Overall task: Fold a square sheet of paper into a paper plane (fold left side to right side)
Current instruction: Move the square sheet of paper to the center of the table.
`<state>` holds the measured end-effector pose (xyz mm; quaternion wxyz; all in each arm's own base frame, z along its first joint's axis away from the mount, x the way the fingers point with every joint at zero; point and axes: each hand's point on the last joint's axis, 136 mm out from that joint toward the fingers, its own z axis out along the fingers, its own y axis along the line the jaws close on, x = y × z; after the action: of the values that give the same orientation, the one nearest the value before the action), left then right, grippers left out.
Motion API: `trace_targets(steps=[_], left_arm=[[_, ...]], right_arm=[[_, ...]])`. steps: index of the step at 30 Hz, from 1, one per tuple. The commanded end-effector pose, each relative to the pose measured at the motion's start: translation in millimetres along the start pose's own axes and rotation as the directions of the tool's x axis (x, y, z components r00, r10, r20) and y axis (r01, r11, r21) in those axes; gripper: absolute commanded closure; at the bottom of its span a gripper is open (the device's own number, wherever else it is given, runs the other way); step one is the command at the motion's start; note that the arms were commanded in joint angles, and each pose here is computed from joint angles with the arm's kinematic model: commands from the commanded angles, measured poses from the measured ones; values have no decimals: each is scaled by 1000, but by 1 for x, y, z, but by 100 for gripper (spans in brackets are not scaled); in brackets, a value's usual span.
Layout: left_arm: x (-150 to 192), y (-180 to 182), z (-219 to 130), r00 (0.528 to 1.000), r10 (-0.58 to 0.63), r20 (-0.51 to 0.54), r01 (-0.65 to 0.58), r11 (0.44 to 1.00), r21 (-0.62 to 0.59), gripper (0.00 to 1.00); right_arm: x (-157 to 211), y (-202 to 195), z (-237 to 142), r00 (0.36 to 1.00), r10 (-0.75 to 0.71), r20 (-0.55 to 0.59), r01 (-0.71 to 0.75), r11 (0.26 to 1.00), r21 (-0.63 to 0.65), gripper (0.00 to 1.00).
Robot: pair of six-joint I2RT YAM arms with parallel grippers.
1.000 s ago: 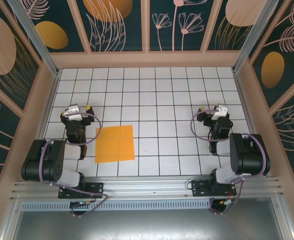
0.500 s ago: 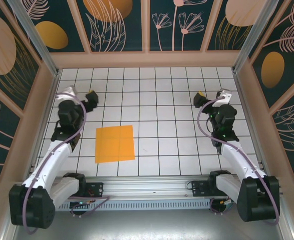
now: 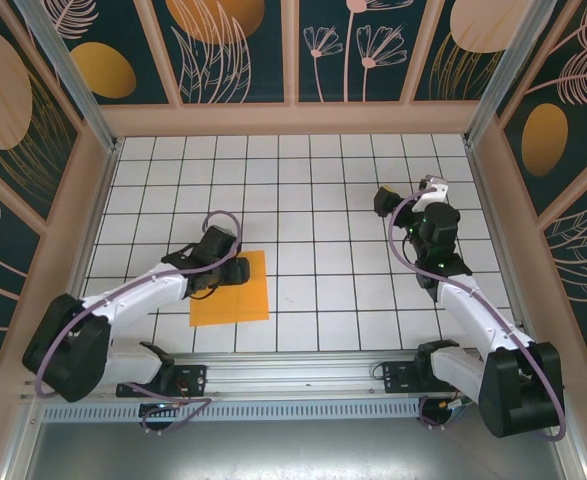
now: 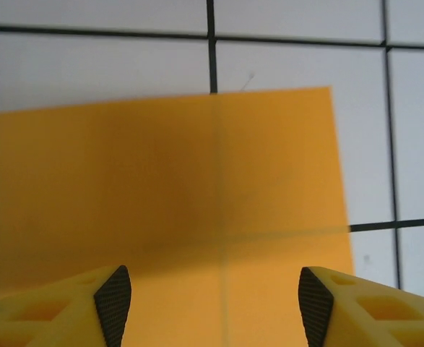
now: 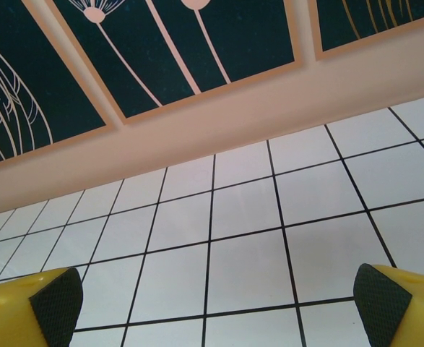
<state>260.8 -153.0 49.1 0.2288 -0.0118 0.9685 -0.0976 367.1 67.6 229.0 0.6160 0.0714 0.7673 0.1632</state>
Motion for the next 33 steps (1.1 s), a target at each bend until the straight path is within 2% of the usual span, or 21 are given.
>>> trace_targets(steps=[1, 8, 13, 17, 22, 24, 27, 33], left_arm=[[2, 8, 8, 1000, 4, -13, -5, 997, -74, 39], [9, 10, 31, 997, 57, -52, -64, 986, -154, 47], [5, 3, 45, 994, 90, -61, -99, 981, -166, 48], [-11, -7, 61, 992, 120, -44, -126, 977, -171, 48], [-30, -39, 93, 988, 143, -58, -148, 983, -108, 47], [-50, -67, 104, 990, 140, -30, -141, 989, -32, 47], [-68, -87, 121, 984, 176, -33, -176, 984, -11, 48], [-104, -121, 126, 975, 220, 5, -220, 974, 45, 47]], right_arm=[[-15, 5, 1, 999, 15, 36, -16, 1000, 2, 1], [-17, 6, 1, 999, 16, 40, -16, 1000, 1, 1], [-19, 7, 0, 999, 16, 44, -16, 1000, -1, 1], [-20, 7, -1, 999, 16, 47, -15, 1000, -2, 1], [-17, 6, 1, 999, 23, 32, -23, 1000, 7, 1], [-14, 4, 2, 999, 34, 13, -35, 999, 17, 1], [-7, 2, 4, 999, 51, -19, -50, 998, 31, 1], [11, 1, 14, 991, 79, -104, -74, 996, 52, 1]])
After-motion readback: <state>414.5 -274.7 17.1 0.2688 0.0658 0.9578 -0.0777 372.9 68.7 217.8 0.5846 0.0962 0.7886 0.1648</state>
